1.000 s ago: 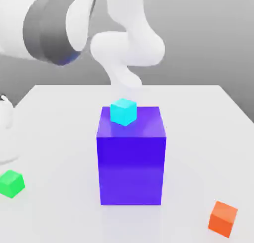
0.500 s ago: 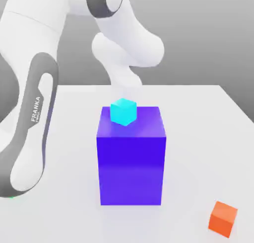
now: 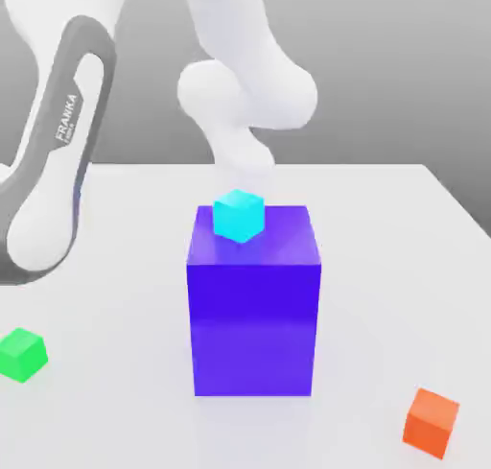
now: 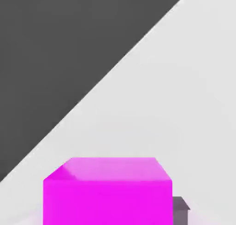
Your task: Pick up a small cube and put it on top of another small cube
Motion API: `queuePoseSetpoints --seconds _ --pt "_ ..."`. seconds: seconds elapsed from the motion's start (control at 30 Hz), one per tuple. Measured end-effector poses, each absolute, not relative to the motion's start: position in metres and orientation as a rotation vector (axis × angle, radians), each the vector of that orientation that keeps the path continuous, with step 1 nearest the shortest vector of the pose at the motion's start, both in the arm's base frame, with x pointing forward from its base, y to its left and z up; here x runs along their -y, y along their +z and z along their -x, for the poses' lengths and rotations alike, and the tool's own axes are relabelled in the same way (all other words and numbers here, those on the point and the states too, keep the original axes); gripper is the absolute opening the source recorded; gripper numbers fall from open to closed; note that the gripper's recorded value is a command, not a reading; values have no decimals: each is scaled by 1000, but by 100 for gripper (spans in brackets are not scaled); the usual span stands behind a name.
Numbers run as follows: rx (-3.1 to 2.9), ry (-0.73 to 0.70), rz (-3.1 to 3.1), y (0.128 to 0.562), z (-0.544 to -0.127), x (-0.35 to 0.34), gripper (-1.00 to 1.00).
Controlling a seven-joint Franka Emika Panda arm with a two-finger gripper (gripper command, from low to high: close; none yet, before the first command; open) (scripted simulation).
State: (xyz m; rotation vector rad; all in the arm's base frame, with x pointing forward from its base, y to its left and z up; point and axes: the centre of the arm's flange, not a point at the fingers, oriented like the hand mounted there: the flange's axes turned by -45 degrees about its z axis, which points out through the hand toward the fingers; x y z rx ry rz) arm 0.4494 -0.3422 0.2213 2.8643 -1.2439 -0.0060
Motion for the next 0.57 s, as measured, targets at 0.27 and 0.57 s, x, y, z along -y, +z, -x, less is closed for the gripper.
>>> queuePoseSetpoints --seconds 0.27,0.57 --pt "1349 -2 -2830 242 -343 340 -100" --pt "1371 1 -2827 187 -323 337 100"
